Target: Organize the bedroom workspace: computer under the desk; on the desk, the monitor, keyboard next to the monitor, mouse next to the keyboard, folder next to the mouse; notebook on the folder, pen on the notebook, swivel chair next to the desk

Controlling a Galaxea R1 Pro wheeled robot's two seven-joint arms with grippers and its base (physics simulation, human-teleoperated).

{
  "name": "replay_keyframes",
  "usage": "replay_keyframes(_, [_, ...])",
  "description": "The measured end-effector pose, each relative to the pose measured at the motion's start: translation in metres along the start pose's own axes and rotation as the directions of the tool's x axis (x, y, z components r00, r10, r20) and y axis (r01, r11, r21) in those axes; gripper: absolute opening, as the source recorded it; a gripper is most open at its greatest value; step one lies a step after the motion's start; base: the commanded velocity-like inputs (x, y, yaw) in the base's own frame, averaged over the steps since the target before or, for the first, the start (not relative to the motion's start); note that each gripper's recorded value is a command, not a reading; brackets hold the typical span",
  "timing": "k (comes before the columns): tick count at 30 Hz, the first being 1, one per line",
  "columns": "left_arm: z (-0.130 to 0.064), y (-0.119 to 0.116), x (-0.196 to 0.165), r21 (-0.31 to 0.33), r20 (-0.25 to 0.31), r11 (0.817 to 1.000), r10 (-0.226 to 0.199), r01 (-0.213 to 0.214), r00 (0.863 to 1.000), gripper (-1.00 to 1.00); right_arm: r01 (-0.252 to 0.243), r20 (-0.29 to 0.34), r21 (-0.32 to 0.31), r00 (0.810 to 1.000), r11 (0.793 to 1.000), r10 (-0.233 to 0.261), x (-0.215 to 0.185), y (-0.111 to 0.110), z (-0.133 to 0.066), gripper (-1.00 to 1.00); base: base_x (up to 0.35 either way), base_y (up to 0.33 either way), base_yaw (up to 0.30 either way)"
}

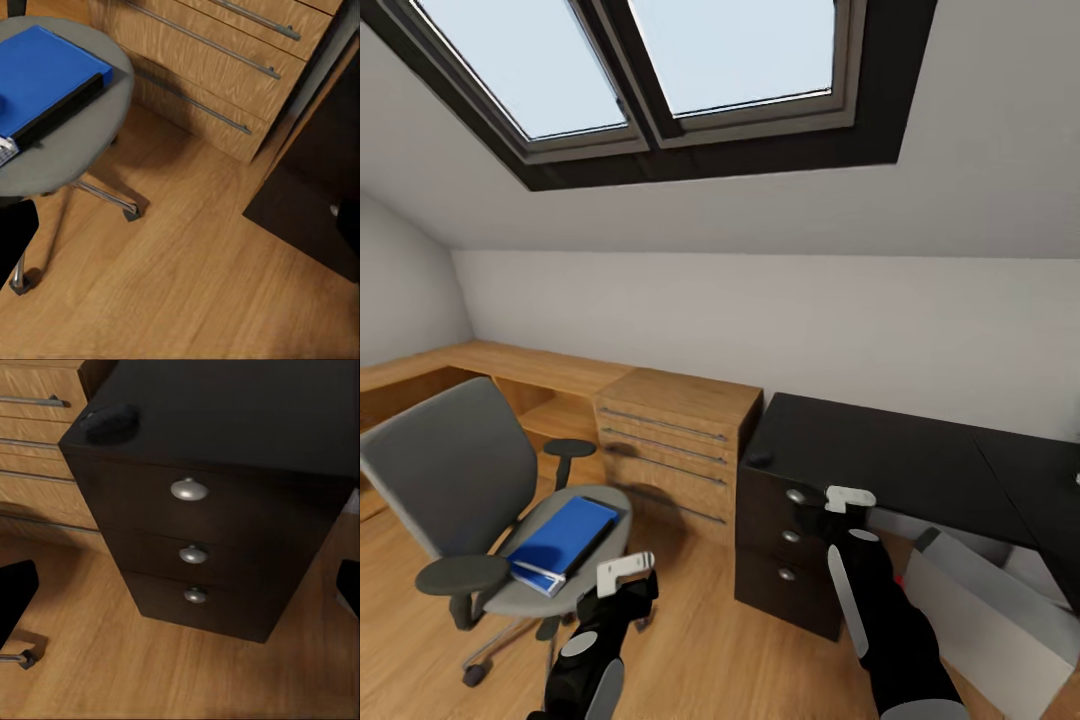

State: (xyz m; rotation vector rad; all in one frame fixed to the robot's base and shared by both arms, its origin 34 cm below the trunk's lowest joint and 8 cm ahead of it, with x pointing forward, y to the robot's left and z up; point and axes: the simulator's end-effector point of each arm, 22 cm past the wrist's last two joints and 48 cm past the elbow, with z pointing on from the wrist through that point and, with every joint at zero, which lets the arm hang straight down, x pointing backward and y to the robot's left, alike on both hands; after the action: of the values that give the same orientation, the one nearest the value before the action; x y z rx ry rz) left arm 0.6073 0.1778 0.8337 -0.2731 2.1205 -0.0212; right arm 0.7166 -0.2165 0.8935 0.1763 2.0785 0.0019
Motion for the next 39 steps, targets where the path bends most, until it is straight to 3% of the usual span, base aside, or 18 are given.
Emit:
replay_keyframes(22, [-0.0001,-0.0005,-0.0002,0.001,0.001,1.0,0.0,0.0,1.0,1.0,-0.001,0.001,0.001,1.0,1.0,0.001,-0.0005,-0.0004,-0.0001,1.0,-0.332,-0.014,-0.001])
replay_keyframes(39, [-0.0002,-0.0005,-0.0005,0.001,0.002,1.0,0.0,0.0,1.0,1.0,-0.002,0.003,0.001,1.0,1.0,0.002,-0.0014,-0.0007,-0.0004,1.0,-0.336,0.0,-0.16])
